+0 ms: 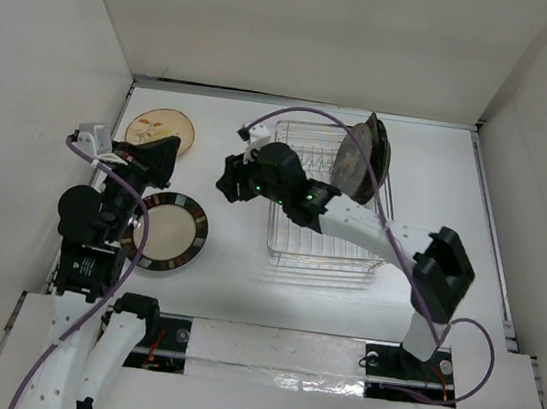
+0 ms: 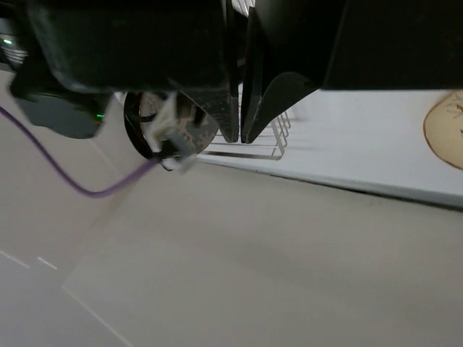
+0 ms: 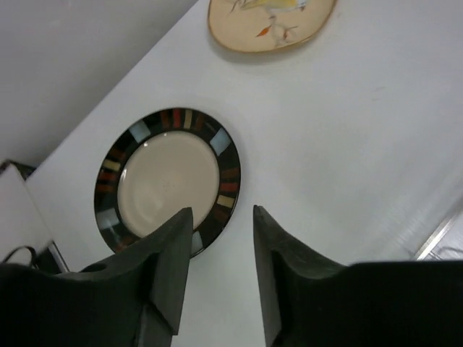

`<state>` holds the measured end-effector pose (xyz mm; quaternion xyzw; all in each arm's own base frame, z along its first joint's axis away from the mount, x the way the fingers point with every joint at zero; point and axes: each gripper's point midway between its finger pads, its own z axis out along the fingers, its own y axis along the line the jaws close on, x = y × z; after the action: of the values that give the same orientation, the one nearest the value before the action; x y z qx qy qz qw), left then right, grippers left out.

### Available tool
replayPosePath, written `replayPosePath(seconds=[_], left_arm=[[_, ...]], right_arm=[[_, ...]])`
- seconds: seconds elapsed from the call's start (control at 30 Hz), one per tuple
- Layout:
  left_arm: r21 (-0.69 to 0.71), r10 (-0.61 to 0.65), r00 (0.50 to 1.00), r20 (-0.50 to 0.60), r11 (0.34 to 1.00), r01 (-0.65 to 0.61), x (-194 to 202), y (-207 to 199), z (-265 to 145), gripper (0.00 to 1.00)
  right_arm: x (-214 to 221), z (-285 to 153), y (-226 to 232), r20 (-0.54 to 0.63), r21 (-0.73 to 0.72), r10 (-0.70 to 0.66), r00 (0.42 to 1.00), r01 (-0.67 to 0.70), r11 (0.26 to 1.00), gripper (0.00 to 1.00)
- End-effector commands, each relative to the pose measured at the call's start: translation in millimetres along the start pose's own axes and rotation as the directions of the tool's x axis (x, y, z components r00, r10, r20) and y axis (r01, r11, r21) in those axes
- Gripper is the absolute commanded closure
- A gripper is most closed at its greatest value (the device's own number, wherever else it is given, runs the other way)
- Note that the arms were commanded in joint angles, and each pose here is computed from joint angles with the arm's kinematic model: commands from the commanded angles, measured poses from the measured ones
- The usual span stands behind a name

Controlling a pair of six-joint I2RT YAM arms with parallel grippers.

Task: Load the plates into the dish rack

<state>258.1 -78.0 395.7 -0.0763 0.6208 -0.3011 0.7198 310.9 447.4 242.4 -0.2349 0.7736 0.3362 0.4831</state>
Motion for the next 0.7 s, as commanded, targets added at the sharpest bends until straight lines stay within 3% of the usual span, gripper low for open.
replayPosePath(seconds=[0.0,0.03,0.13,0.33,0.67], left_arm=[[0.075,0.065,0.997,0.049,0.995,-0.069,-12.7,-18.9,-7.4,0.96],[0.076,0.087,0.995,0.045,0.993,-0.091,-8.3,-17.8,-8.2,0.95],[0.105,0.099,0.994,0.037,0.989,-0.102,2.2,-18.7,-14.3,0.93],[0.159,0.134,0.991,0.018,0.978,-0.135,20.7,-28.8,-27.6,0.91],[0.173,0.148,0.988,0.036,0.973,-0.152,34.2,-29.2,-37.9,0.89]], right_arm=[[1.7,28.1,41.1,-0.046,-0.139,0.003,0.999,-0.009,0.990,0.42],[8.7,37.5,38.9,-0.064,-0.128,0.006,0.998,-0.014,0.992,0.29],[43.1,72.4,43.2,-0.148,-0.109,-0.009,0.989,-0.007,0.994,0.19],[91.1,112.9,14.1,-0.203,0.035,-0.005,0.979,0.012,0.999,0.15],[148.7,139.3,12.3,-0.315,-0.003,0.060,0.947,-0.065,0.998,0.18]])
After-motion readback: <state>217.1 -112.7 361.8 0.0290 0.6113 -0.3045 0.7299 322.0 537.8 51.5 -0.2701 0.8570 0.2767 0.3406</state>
